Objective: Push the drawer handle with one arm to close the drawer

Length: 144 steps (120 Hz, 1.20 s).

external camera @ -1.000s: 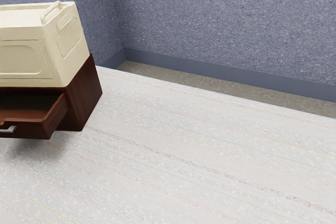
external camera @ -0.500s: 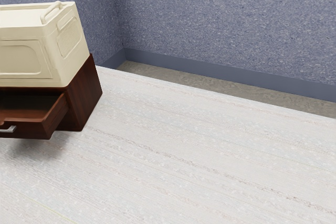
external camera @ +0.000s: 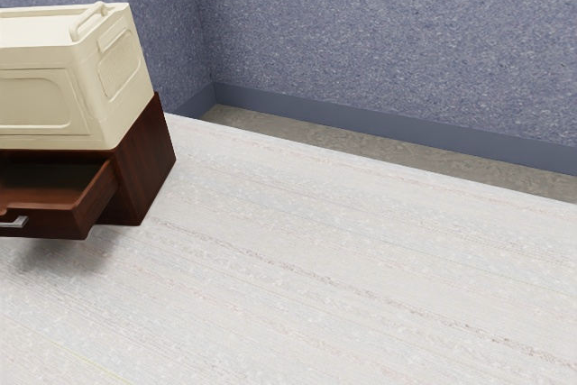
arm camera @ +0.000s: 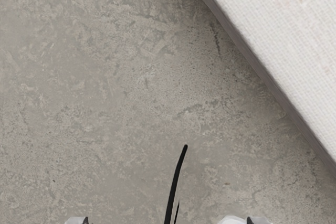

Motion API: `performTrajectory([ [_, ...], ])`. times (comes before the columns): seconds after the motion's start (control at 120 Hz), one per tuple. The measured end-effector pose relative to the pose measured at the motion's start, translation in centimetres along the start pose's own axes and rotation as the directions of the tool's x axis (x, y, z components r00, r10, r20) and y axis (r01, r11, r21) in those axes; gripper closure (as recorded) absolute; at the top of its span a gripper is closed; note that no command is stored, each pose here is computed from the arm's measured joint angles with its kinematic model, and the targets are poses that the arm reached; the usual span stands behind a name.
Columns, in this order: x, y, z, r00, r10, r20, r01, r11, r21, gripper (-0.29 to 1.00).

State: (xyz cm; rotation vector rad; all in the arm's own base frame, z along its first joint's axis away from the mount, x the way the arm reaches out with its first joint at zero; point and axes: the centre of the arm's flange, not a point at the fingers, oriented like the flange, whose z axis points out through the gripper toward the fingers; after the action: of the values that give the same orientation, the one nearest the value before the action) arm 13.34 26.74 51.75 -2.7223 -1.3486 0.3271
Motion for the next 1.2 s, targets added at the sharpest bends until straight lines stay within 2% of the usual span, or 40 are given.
performTrajectory([
  [0.142, 3.3, -0.1, 0.9, 0.997, 0.048, -0.059, -0.047, 0.999, 0.021, 0.60],
  [0.333, 5.6, 1.3, -0.2, 0.972, 0.160, -0.170, -0.151, 0.986, 0.065, 0.72],
  [0.592, 8.9, 2.9, -0.6, 0.938, 0.263, -0.225, -0.246, 0.964, 0.104, 0.77],
  [0.758, 10.5, 3.7, 0.7, 0.929, 0.303, -0.212, -0.286, 0.952, 0.106, 0.78],
  [1.0, 11.0, 6.4, 0.6, 0.897, 0.382, -0.221, -0.359, 0.923, 0.139, 0.78],
  [1.2, 10.7, 7.4, 0.4, 0.889, 0.405, -0.216, -0.384, 0.914, 0.134, 0.78],
])
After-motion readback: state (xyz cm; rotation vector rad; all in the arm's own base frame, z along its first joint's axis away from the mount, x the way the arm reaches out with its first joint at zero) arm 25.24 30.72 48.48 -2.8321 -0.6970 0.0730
